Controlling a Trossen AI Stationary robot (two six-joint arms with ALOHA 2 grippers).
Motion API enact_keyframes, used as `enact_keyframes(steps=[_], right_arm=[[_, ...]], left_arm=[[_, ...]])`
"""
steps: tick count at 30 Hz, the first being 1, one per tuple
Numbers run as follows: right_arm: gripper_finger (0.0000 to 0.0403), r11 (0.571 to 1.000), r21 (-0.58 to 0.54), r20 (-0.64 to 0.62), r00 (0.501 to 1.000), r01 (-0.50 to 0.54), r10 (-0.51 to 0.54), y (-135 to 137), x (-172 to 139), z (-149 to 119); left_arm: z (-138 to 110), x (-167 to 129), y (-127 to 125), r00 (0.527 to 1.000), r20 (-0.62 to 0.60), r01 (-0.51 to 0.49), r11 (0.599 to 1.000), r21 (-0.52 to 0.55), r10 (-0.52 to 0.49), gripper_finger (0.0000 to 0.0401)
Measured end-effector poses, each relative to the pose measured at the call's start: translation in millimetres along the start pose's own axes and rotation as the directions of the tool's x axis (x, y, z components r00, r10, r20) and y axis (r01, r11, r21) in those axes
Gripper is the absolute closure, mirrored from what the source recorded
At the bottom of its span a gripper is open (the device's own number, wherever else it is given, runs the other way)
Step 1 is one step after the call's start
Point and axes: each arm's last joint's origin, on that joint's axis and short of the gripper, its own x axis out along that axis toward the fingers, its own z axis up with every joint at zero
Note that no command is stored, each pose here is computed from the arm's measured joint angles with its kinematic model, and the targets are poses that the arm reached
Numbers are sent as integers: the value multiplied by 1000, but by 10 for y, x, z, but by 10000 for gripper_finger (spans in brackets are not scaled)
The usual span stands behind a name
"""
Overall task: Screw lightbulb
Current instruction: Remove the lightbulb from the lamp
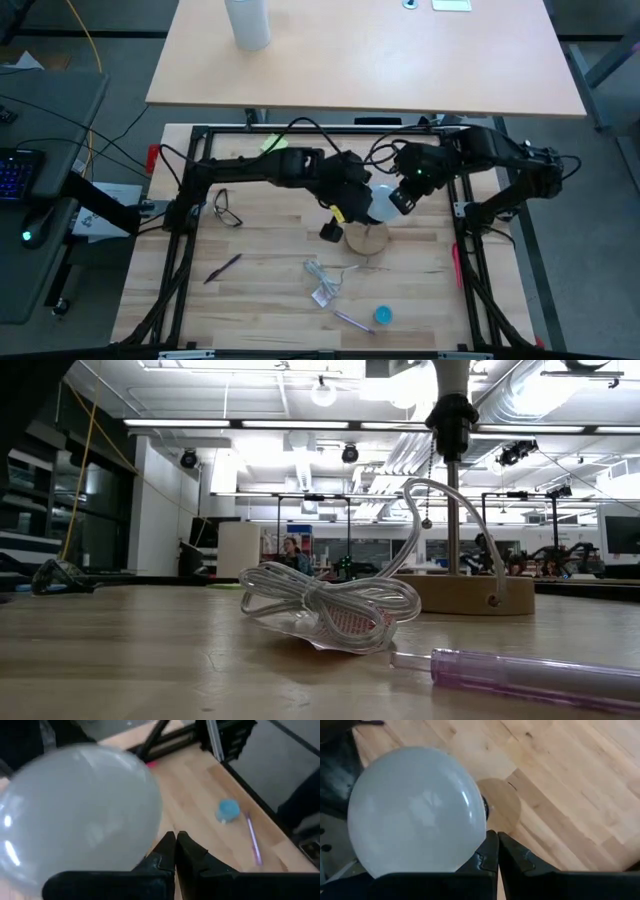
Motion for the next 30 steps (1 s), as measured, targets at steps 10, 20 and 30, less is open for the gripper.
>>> enact_keyframes(steps=[10, 20, 30], right_arm=[[403, 998, -15, -93, 994, -67, 65, 8, -83, -139], [403, 985, -6, -108, 979, -172, 171, 278, -99, -324], [403, 984, -2, -74, 981, -180, 180, 337, -16, -227]], left_arm=[[-152, -610, 78, 967, -185, -187, 981, -58, 173, 401], [-314, -395, 579, 945, -172, -275, 960, 43, 279, 401], [-144, -302, 418, 958, -79, -266, 956, 124, 277, 401]])
